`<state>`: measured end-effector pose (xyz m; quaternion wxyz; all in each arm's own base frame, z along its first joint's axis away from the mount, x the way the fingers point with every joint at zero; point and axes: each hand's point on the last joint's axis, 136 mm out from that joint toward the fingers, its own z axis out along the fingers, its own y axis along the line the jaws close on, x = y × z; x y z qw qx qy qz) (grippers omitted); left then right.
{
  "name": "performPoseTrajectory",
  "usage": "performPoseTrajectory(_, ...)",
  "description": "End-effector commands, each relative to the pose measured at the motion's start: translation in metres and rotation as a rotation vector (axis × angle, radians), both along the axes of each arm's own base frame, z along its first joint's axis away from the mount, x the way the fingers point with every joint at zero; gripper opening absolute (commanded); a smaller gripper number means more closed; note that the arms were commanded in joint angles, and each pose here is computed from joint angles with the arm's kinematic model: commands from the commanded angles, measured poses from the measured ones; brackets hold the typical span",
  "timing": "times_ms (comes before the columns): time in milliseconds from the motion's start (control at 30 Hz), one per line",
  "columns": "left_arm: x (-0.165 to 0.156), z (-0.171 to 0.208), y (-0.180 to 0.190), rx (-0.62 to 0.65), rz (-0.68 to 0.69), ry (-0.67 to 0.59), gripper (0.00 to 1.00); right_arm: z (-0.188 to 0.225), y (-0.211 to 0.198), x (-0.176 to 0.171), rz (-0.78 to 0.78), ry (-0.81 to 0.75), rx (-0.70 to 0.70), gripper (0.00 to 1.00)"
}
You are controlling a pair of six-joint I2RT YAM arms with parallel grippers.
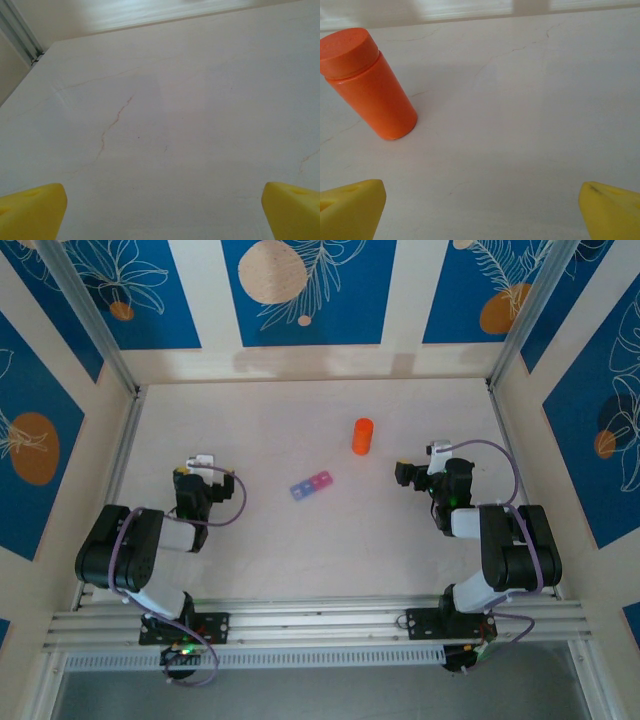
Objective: Sort the pills into containers
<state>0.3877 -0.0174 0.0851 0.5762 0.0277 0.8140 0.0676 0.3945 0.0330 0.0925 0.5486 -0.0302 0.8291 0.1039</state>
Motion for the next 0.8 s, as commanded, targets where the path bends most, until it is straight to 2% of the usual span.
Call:
performPoseTrajectory(0,0.004,0.01,0.002,0.005,0.01,-0.036,1.0,0.001,0.001,0.001,0.007,0.0,0.01,0.99)
performPoseTrajectory(400,0.004,0.01,0.001,0.004,0.008,-0.032,1.0,0.002,0.001,0.001,0.007,-0.001,0.01,0.99)
performPoseTrajectory(500,0.01,0.005,0.002,-0.059,-0.039,0.011,1.0,0.002,0.001,0.001,0.007,-0.002,0.01,0.99)
performPoseTrajectory(667,0.011,0.003,0.003,-0.062,-0.045,0.022,1.0,0.002,0.001,0.001,0.006,-0.002,0.01,0.99)
performPoseTrajectory(767,0.008,0.006,-0.013,-0.064,-0.143,0.013,1.0,0.002,0.001,0.001,0.007,-0.001,0.01,0.99)
